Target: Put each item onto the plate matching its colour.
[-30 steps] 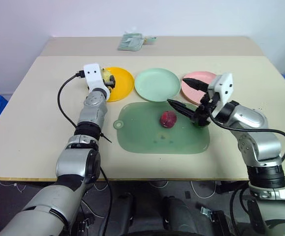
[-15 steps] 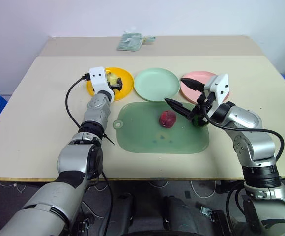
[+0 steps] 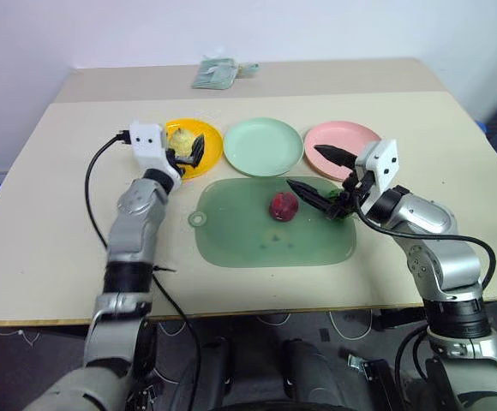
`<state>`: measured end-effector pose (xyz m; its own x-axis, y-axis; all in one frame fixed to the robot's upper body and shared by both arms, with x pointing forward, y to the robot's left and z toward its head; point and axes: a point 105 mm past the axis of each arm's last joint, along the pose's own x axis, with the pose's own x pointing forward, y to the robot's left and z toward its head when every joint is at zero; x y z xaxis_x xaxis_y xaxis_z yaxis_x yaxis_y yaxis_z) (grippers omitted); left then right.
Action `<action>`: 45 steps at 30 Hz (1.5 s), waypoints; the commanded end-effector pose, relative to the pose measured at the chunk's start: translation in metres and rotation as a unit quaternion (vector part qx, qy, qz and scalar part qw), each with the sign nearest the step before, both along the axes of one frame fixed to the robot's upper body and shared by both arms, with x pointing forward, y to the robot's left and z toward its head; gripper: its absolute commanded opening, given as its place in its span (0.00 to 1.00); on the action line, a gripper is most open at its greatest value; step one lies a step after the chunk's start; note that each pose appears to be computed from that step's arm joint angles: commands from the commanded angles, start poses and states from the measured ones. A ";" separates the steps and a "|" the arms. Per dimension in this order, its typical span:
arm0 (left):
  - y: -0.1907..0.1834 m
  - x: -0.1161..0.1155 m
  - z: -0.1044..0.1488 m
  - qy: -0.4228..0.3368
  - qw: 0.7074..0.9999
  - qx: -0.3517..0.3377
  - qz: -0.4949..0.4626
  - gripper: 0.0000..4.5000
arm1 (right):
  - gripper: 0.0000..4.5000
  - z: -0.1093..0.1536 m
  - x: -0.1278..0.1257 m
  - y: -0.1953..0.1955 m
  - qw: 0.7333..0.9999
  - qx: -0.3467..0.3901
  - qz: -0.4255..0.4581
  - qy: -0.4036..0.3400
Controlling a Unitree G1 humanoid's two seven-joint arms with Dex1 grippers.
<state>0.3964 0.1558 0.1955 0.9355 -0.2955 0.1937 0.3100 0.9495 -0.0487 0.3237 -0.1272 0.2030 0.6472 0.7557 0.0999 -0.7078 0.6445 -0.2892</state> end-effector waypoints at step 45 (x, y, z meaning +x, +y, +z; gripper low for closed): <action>0.029 -0.198 -0.038 0.071 0.892 0.206 -0.396 0.99 | 1.00 -0.056 0.027 0.020 0.973 -0.138 0.002 0.185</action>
<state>0.1998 0.1887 0.1487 0.4121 -0.8848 -0.2174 0.9107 0.3924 0.1293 0.3481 -0.1111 0.1334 0.5938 0.7057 -0.3864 -0.7973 0.5808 -0.1645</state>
